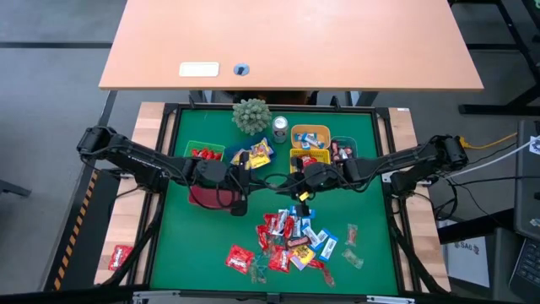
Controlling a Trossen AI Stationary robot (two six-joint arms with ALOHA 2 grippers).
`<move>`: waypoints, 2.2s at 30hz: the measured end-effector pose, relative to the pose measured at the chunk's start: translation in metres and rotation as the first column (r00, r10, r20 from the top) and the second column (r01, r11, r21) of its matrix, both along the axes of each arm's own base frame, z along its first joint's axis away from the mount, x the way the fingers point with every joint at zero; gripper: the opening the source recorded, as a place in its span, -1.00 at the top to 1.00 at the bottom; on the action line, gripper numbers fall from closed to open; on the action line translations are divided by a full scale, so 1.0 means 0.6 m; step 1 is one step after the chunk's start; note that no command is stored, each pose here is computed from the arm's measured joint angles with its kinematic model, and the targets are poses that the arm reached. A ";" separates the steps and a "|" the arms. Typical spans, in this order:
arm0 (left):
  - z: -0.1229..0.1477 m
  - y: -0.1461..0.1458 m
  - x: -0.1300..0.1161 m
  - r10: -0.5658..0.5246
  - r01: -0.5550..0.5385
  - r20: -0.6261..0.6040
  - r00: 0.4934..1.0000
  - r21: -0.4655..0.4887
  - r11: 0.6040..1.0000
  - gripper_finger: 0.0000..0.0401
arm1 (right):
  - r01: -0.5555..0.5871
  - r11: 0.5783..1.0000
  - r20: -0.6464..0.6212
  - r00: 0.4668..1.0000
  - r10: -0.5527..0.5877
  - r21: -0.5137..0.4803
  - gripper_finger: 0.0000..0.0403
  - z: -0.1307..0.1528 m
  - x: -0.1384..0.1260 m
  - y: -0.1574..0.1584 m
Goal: Sort candy
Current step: Put the transparent green candy pack into the red bin, then put the red candy pack into the yellow bin
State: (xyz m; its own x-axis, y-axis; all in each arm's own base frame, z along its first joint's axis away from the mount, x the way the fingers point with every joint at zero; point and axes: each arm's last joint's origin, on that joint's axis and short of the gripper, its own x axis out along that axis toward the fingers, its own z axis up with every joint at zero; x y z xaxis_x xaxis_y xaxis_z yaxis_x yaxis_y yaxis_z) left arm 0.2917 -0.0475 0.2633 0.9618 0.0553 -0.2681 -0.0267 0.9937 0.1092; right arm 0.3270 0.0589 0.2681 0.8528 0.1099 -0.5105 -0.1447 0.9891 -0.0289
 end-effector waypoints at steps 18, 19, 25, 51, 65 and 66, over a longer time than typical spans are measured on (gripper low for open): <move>0.003 0.020 -0.134 0.037 -0.188 -0.476 0.879 -0.273 0.943 1.00 | 0.041 0.994 -0.253 0.967 -0.015 0.098 -0.04 -0.030 -0.023 -0.001; 0.001 0.020 -0.142 0.030 -0.202 -0.505 0.863 -0.289 0.936 1.00 | 0.043 0.995 -0.275 0.961 -0.016 0.093 -0.04 -0.032 -0.026 -0.001; -0.013 0.025 -0.176 0.044 -0.297 -0.664 0.746 -0.274 0.915 1.00 | 0.050 0.996 -0.343 0.939 -0.020 0.076 -0.04 -0.040 -0.034 -0.003; 0.012 0.003 -0.141 0.036 -0.238 -0.446 0.894 -0.407 0.882 0.24 | 0.047 0.996 -0.335 0.942 -0.019 0.077 -0.04 -0.039 -0.033 -0.002; -0.043 -0.174 -0.089 -0.321 0.201 -0.305 0.896 -0.366 0.909 0.21 | 0.054 0.995 -0.343 0.939 -0.023 0.080 -0.04 -0.040 -0.034 -0.003; -0.054 -0.187 -0.088 -0.339 0.217 -0.317 0.886 -0.362 0.907 0.21 | 0.054 0.995 -0.343 0.939 -0.024 0.080 -0.04 -0.040 -0.034 -0.003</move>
State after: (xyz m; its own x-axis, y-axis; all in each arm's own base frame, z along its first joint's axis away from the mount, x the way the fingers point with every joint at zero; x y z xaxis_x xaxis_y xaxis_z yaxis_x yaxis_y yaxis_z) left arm 0.2386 -0.1600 0.2307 0.7539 -0.3431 -0.5603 0.2367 0.9374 -0.2554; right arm 0.3065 0.0573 0.2440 0.6336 0.1372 -0.7614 -0.0921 0.9905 0.1019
